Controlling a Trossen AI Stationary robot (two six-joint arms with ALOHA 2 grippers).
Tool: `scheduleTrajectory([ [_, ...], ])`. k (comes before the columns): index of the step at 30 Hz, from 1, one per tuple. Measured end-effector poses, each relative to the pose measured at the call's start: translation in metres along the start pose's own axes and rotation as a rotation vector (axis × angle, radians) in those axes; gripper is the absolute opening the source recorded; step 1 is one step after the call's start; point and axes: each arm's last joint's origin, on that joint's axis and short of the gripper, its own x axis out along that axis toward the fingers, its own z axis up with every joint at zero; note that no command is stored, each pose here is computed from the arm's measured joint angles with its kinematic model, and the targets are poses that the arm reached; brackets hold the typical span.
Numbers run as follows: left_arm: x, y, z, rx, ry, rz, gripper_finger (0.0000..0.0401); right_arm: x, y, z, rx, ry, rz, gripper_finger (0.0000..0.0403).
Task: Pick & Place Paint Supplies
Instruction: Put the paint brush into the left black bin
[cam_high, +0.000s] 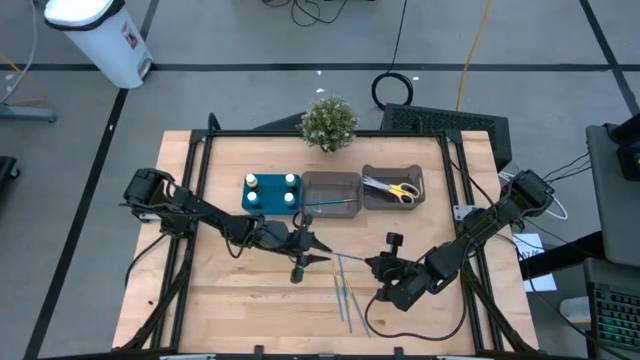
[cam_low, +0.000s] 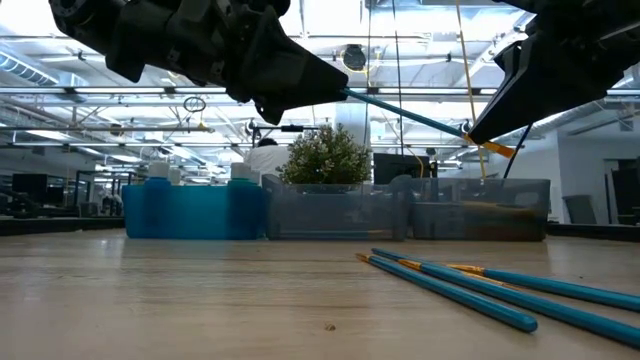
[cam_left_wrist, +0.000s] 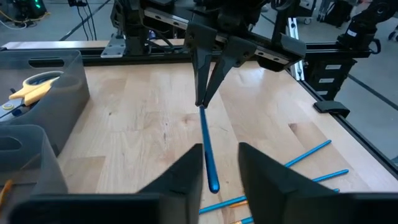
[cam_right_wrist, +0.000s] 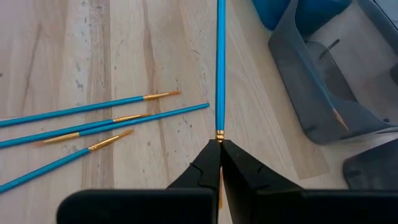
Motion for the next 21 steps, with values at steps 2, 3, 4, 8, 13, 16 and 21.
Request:
scheduleTrajectory([
  [2, 0.0, 0.0, 0.0, 0.0, 0.0, 0.0, 0.0079, 0.0, 0.0, 0.0, 0.0, 0.0, 0.0, 0.0],
  [3, 0.0, 0.0, 0.0, 0.0, 0.0, 0.0, 0.0067, 0.0, 0.0, 0.0, 0.0, 0.0, 0.0, 0.0],
  [4, 0.0, 0.0, 0.0, 0.0, 0.0, 0.0, 0.0054, 0.0, 0.0, 0.0, 0.0, 0.0, 0.001, 0.0],
  [8, 0.0, 0.001, 0.0, -0.001, 0.0, 0.005, 0.0014, 0.0, 0.0, 0.0, 0.0, 0.001, 0.002, 0.0],
  [13, 0.0, 0.005, 0.0, -0.007, 0.001, 0.0, 0.0022, 0.0, 0.0, 0.0, 0.003, 0.003, 0.004, 0.0],
  [16, 0.0, 0.008, 0.0, -0.009, 0.0, 0.008, 0.0015, -0.001, 0.0, 0.0, 0.011, 0.001, 0.003, 0.0011],
  [21, 0.0, 0.016, 0.0, -0.032, 0.004, 0.029, 0.0015, -0.009, -0.005, 0.006, 0.03, -0.024, 0.016, 0.0064],
])
